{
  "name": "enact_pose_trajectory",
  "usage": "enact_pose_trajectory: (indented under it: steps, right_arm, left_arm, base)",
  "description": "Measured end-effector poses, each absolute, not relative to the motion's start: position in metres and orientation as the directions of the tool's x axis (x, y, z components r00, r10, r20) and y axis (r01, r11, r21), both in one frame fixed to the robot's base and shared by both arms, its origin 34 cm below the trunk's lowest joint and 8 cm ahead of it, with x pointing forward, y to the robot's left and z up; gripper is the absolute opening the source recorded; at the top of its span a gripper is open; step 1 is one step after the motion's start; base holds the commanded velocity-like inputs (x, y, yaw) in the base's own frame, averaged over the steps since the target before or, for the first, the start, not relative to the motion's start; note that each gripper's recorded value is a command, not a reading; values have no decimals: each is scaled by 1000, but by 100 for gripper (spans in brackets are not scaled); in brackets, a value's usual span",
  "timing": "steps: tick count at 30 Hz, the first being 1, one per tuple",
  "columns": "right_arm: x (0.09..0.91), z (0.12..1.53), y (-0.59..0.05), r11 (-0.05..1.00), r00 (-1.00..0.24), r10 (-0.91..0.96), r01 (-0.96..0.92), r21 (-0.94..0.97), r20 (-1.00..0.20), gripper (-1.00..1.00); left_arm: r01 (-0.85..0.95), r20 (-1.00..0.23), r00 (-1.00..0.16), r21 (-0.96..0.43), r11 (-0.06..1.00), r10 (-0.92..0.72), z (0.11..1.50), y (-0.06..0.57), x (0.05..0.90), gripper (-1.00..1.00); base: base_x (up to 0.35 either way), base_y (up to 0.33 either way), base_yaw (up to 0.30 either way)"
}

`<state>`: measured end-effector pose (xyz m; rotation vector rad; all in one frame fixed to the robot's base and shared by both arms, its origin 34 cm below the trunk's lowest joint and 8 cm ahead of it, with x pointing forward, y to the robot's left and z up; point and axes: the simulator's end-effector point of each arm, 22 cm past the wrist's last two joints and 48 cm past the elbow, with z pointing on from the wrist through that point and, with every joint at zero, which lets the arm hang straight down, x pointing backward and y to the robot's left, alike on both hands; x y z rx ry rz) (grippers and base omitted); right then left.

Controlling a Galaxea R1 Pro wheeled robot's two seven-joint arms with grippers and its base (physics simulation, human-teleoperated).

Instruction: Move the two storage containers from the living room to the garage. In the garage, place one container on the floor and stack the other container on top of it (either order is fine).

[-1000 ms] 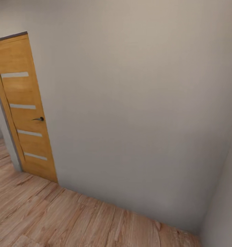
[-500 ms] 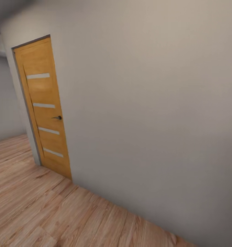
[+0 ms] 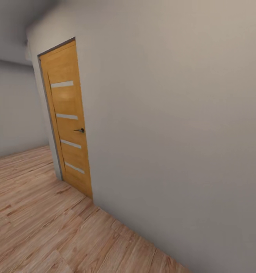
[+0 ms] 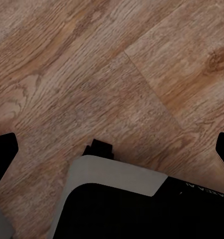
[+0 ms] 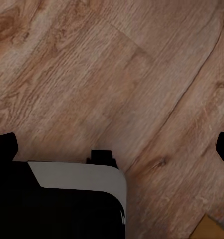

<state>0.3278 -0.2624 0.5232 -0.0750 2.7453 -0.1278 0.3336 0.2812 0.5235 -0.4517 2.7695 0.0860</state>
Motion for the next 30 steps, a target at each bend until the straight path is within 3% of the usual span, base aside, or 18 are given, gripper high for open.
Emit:
enact_pose_trajectory:
  steps: [30]
  right_arm:
    - [328, 523, -263, 994, -923, -70, -35, -100, -379, 100]
  left_arm:
    - [-319, -333, -894, 7, 948, -299, 524, 282, 334, 100]
  base:
    - [234, 0, 274]
